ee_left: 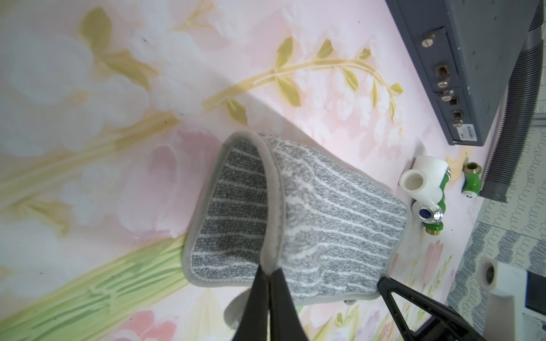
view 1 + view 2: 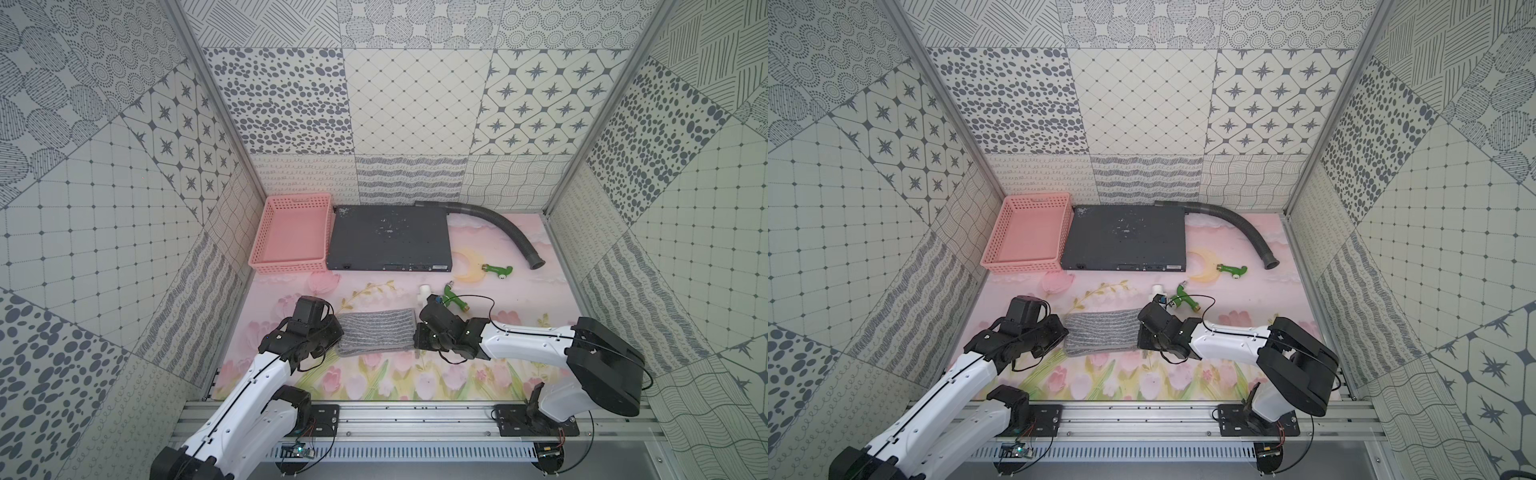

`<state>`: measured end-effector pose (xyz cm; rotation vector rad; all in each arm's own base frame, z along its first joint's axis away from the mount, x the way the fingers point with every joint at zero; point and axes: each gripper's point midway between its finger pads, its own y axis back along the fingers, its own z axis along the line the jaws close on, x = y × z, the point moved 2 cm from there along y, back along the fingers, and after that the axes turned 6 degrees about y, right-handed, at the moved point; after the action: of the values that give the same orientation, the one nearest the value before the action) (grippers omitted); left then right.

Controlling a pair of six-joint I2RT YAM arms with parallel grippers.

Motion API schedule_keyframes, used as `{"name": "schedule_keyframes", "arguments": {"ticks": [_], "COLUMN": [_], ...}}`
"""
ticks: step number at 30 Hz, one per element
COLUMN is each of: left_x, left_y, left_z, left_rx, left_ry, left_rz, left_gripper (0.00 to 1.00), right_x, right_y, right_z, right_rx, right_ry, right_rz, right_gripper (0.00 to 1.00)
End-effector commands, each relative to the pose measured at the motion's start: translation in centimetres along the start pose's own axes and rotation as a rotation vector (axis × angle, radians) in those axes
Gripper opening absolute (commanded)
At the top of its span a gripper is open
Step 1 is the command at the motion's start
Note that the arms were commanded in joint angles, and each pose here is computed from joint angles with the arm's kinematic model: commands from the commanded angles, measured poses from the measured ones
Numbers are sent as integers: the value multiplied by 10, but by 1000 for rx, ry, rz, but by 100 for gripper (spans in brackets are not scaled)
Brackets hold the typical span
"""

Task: Fold the square dishcloth
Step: Smooth out the cleaning item at the center of the board.

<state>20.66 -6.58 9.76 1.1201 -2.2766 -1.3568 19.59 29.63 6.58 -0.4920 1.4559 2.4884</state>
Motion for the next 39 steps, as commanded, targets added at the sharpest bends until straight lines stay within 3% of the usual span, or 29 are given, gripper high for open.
{"name": "schedule_keyframes", "arguments": {"ticks": [1,18,20,22,25,35,39], "left_x": [-3,13,13,12,10,-7,-10], "left_y": [-1,-32,-33,-34,-33,-36,-34], "left_z": [12,37,39,40,41,28,23], "left_rx": [-68,-109,-120,-129,-131,-78,-76], "left_ry": [-33,34,36,34,35,11,3], "left_rz": [-22,49,51,44,22,-59,-60], "left_gripper": [0,0,6,20,24,6,4], "right_x": [-4,11,13,14,14,6,7], "right_y": [2,-13,-15,-16,-16,-4,-4], "right_z": [9,4,0,-4,-5,-7,-9], "right_rx": [-13,40,59,71,81,104,110], "right_ry": [15,30,22,21,25,45,41], "right_rz": [-15,32,33,34,30,-13,-12], "right_gripper": [9,13,16,19,23,26,26]}}
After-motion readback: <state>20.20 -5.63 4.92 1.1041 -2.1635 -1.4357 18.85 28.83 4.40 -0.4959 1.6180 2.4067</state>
